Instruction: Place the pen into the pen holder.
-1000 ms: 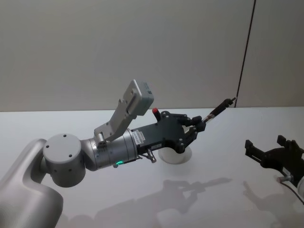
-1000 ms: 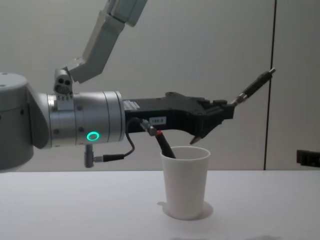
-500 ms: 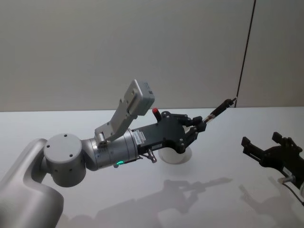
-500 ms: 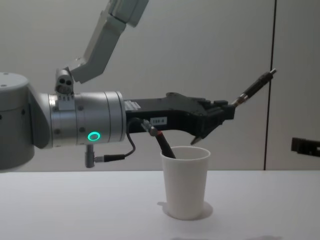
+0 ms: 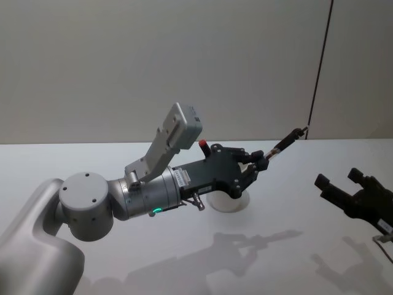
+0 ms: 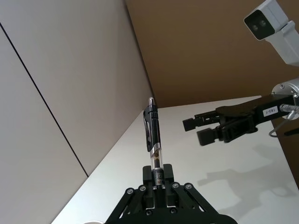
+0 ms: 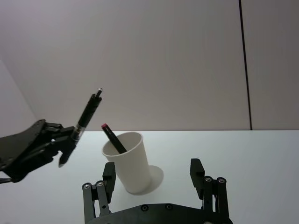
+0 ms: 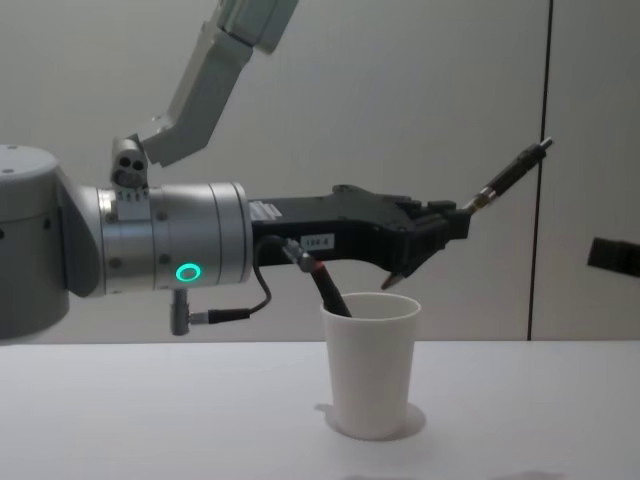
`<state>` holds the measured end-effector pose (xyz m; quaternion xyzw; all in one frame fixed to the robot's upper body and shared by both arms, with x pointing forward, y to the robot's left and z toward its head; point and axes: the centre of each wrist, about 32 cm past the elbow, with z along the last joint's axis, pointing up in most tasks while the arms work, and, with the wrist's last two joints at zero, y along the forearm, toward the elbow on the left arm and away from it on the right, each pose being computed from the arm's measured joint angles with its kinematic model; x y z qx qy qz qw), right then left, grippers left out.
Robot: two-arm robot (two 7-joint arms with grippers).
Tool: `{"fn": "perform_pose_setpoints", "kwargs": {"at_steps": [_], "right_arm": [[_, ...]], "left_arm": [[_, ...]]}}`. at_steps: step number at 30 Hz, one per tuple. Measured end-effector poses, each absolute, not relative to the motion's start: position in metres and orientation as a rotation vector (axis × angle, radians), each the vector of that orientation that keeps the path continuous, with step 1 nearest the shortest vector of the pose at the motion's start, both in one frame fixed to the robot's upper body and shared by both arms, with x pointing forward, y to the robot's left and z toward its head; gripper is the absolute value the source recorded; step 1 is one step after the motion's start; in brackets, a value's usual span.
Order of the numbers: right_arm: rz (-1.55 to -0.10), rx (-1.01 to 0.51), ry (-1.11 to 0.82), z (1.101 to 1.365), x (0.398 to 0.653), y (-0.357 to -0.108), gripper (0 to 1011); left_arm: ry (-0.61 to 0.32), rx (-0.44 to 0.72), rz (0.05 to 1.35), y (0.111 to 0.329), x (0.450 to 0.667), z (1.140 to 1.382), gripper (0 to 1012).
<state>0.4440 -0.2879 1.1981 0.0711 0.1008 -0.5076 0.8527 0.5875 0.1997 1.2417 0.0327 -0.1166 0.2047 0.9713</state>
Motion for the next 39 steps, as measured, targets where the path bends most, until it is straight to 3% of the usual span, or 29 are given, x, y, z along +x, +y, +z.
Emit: {"fn": "perform_pose_setpoints", "kwargs": {"at_steps": [23, 39], "right_arm": [[-0.814, 0.418, 0.335, 1.166, 0.451, -0.33, 1002], [-0.701, 0.535, 0.381, 1.144, 0.469, -0.323, 1002]], "left_arm": [[-0.235, 0.066, 0.414, 0.2, 0.587, 1.242, 142], [-0.235, 0.066, 0.413, 0.2, 0.587, 1.242, 142]]}}
